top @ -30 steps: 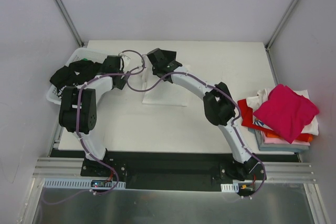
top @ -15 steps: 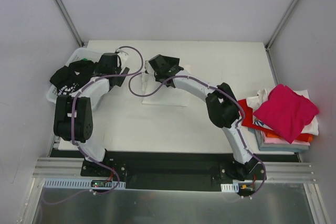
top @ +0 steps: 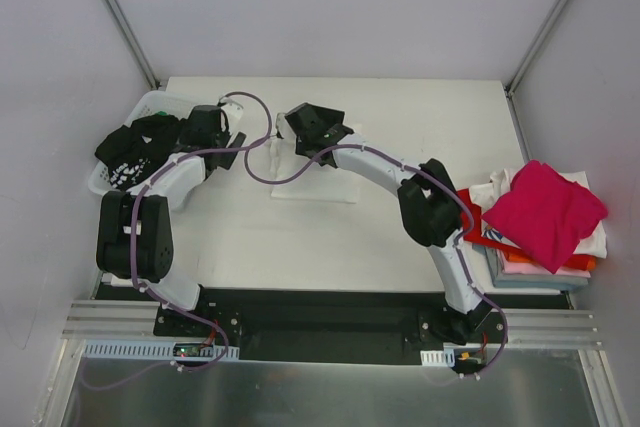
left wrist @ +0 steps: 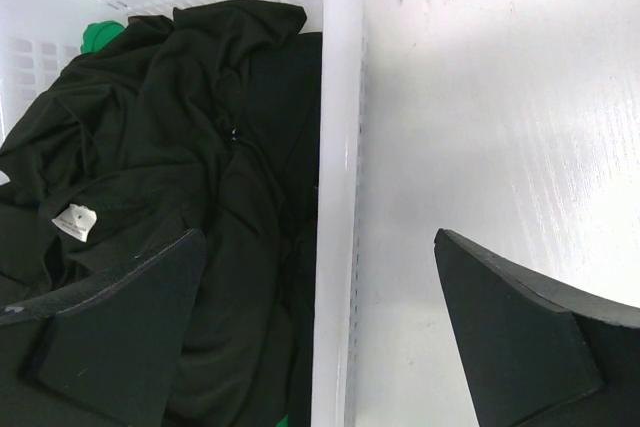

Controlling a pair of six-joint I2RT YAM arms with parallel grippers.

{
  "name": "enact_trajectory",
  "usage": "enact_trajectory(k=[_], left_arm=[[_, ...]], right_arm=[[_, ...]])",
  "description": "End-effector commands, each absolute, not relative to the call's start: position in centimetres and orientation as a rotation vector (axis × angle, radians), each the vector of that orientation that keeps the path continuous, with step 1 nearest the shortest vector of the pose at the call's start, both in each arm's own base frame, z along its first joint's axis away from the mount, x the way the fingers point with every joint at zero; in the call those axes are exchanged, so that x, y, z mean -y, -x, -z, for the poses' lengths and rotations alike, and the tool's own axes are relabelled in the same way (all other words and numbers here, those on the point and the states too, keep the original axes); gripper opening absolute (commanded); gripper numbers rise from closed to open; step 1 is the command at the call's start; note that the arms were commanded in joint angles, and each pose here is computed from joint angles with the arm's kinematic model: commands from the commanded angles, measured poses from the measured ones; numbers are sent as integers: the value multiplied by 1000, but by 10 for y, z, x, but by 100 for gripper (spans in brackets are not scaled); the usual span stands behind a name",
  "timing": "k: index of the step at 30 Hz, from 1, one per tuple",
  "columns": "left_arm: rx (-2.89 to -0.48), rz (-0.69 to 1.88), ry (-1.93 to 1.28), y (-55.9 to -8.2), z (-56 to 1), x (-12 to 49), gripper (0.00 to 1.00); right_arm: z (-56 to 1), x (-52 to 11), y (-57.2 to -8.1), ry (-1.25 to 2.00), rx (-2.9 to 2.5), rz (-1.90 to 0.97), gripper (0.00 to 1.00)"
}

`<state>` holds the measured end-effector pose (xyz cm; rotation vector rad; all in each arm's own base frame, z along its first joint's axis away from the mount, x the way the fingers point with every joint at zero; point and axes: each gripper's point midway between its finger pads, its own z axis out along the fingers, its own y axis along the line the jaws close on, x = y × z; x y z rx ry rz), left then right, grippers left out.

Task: Fold and stack the t-shirts
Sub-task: Smooth out wrinkles on the folded tshirt

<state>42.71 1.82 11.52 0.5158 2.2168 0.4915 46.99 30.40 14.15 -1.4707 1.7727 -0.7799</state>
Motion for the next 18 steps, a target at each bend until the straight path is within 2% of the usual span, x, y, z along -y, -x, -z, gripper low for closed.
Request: enact_trajectory(k=[1,10,18], left_arm=[[-2183,-467,-493,-426,-129,-15,99],[-2200,-468,-503,-421,-122,-16,100],[-2196,-476,-509,-418,-124,-17,99]], right_arm=[[-144,-310,-470,1441,-1791,729,83],[-87,-304,-490,1560,-1834,760,83],[-78,-297,-508,1579,-1790,830,85]])
